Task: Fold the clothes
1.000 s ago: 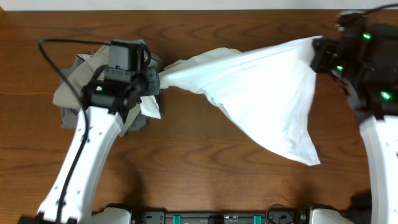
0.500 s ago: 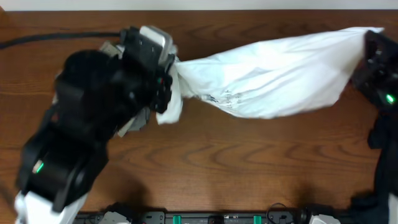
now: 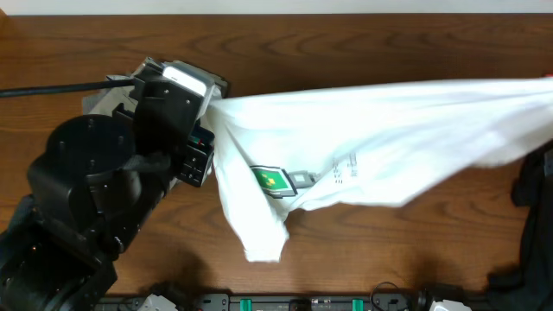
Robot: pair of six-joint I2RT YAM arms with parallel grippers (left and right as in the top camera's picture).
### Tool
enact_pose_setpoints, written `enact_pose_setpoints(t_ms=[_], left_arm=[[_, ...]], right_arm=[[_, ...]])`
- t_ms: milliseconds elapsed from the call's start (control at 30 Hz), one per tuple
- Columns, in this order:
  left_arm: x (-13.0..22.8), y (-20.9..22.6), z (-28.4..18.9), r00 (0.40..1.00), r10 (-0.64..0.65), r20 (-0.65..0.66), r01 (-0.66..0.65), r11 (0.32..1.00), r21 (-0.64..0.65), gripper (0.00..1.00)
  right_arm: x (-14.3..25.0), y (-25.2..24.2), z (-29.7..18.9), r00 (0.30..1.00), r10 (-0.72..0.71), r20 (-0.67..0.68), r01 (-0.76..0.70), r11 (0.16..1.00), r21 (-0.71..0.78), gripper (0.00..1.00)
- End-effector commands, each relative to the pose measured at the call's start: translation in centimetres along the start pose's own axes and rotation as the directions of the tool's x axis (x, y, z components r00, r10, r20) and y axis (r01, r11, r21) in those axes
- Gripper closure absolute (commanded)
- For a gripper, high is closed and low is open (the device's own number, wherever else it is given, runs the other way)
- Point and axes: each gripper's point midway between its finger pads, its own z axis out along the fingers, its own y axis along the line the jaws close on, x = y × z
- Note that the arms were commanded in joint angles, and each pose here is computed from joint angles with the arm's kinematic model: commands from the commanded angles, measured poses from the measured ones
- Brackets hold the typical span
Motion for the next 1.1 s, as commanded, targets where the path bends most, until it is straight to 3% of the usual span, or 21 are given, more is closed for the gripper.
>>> enact_pose_setpoints(t_ms=[0, 333, 567, 733, 900, 1067], left_arm=[[-0.3, 1.5, -1.0, 1.0, -0.02, 0.008, 0.02, 0.997, -0.074, 0.94], [-0.2, -1.8, -0.8, 1.0, -0.016, 0.002, 0.016, 0.994, 0.112, 0.94], [1.6, -1.8, -0.5, 0.997, 0.028, -0.071, -0.02, 0.994, 0.112, 0.94], [2.1, 0.2, -0.1, 0.995, 0.029, -0.1, -0.03, 0.999, -0.01, 0.94], [-0.7, 1.4, -0.9, 1.0, 0.006, 0.01, -0.005, 0.998, -0.068, 0.94], [-4.3, 0.8, -4.0, 0.989, -0.018, 0.145, 0.018, 1.0, 0.001, 0.94]], right_arm=[[-0.5, -2.0, 0.0, 1.0, 0.01, 0.017, -0.012, 0.993, 0.119, 0.99], [-0.6, -2.0, 0.3, 0.999, 0.029, 0.022, -0.031, 0.993, 0.117, 0.99], [-0.5, -2.3, 1.1, 1.0, 0.027, 0.012, -0.028, 0.99, 0.14, 0.99], [-0.4, -3.0, 1.3, 1.0, 0.026, 0.013, -0.028, 0.984, 0.178, 0.99], [-0.3, -2.9, 1.5, 1.0, 0.026, 0.004, -0.026, 0.984, 0.177, 0.99], [-0.1, -3.0, 1.2, 1.0, 0.031, 0.0, -0.03, 0.984, 0.178, 0.99]])
